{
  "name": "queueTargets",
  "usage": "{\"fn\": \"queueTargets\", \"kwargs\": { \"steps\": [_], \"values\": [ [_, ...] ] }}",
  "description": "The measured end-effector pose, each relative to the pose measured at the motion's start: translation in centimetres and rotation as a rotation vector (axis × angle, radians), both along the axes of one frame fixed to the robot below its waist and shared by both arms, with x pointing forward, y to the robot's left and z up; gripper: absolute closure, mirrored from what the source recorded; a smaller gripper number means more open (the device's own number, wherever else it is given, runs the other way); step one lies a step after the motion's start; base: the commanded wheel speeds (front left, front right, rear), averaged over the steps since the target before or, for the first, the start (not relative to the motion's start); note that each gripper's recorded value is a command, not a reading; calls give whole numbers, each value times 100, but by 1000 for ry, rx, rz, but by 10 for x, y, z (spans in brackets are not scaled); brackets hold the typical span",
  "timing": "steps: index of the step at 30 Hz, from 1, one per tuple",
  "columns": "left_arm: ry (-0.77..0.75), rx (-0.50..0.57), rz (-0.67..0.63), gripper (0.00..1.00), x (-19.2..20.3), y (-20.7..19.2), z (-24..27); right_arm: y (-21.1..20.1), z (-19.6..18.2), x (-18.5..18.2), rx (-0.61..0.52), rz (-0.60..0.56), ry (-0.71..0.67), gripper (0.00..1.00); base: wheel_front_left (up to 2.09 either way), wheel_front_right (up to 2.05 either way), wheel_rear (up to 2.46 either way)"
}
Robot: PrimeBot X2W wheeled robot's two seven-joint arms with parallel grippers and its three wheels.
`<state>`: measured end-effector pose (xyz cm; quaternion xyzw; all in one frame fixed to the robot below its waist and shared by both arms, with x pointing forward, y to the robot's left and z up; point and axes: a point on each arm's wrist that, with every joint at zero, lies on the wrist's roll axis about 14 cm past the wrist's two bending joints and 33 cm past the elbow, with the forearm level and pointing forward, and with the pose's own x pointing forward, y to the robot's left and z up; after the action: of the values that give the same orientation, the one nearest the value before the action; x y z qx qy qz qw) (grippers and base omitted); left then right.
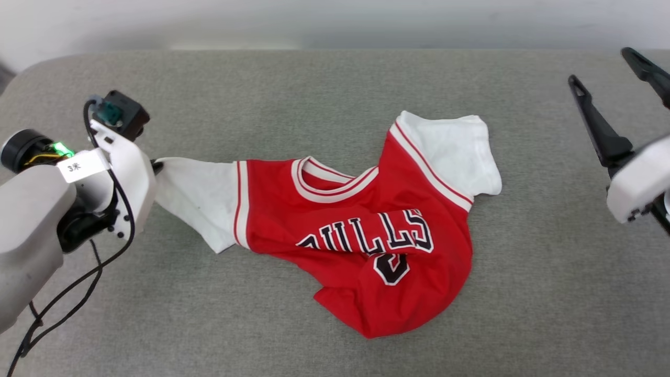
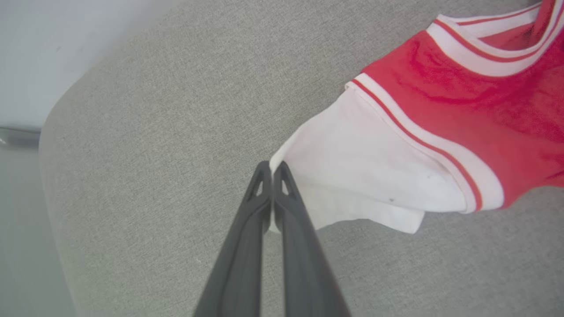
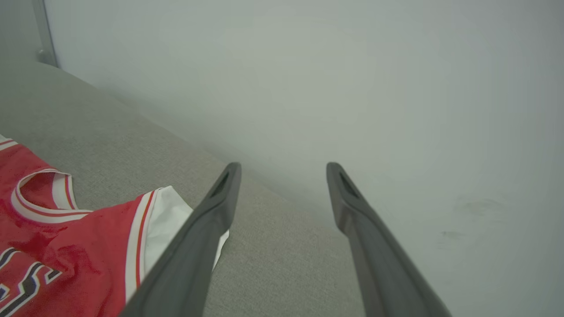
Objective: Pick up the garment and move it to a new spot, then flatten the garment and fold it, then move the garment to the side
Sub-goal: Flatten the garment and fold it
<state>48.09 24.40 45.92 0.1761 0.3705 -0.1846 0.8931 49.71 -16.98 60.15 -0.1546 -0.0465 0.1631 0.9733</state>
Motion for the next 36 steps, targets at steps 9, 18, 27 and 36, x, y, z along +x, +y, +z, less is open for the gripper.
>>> {"fn": "queueTargets", "kwargs": {
  "steps": [9, 18, 27, 36],
  "values": [
    [-102, -26, -50, 100, 13, -13, 14, 35, -71, 44, -301, 102, 600, 0, 0, 0, 0],
    [-137, -45, -82, 100, 32, -21, 5, 34, -135, 73, -460, 51, 1013, 0, 0, 0, 0],
    [-97, -52, -82, 100, 38, -18, -29, 60, -220, 72, -500, 132, 1197, 0, 0, 0, 0],
    [-95, -55, -82, 100, 43, -19, -35, 60, -239, 61, -466, 169, 1217, 100, 0, 0, 0]
  ]
}}
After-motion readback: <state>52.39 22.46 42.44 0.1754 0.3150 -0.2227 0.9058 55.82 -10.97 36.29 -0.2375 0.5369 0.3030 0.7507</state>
